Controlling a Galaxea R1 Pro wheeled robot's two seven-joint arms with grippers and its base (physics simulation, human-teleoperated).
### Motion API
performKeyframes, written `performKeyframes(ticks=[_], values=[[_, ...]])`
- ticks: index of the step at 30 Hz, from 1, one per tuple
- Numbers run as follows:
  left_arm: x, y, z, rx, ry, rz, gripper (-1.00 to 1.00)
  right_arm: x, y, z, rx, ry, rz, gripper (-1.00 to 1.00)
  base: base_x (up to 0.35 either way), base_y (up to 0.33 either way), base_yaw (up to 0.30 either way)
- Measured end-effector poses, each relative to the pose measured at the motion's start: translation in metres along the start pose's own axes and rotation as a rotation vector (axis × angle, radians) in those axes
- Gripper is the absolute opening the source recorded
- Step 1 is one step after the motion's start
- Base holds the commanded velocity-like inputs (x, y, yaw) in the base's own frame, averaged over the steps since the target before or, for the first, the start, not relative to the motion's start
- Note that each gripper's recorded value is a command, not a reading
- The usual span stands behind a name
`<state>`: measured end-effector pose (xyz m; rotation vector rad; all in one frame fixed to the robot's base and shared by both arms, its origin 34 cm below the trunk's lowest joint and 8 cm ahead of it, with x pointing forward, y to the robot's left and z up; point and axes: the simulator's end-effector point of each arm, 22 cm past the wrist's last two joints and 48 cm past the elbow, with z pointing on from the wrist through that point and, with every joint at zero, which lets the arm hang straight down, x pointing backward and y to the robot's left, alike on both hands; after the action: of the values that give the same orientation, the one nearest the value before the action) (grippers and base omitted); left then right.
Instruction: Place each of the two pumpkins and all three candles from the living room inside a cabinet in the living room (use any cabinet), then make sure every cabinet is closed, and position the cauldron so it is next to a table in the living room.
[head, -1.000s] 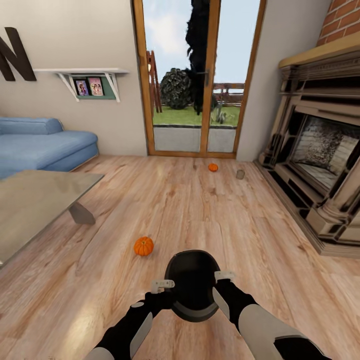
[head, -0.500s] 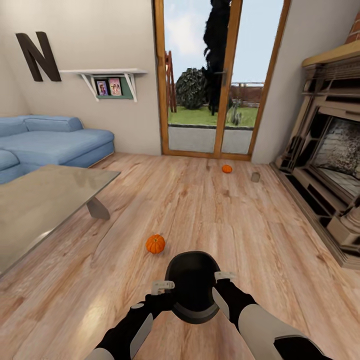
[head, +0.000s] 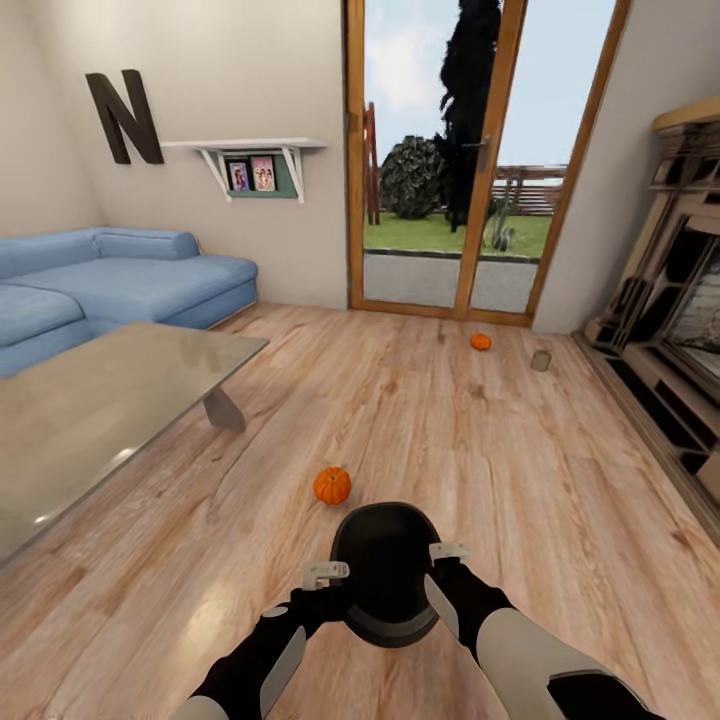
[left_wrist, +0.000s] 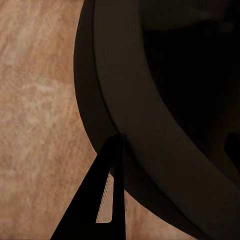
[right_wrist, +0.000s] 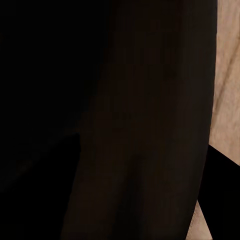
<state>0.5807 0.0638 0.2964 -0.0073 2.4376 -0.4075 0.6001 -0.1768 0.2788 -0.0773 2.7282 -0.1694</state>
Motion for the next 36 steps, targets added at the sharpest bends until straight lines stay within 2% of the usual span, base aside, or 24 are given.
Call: performKeyframes(ticks=[36], values=[[0.0000, 0.0000, 0.0000, 0.000, 0.000, 0.000, -1.00, 0.0000, 0.0000, -0.0001, 0.000, 0.000, 0.000, -1.00, 0.000, 0.000, 0.186]])
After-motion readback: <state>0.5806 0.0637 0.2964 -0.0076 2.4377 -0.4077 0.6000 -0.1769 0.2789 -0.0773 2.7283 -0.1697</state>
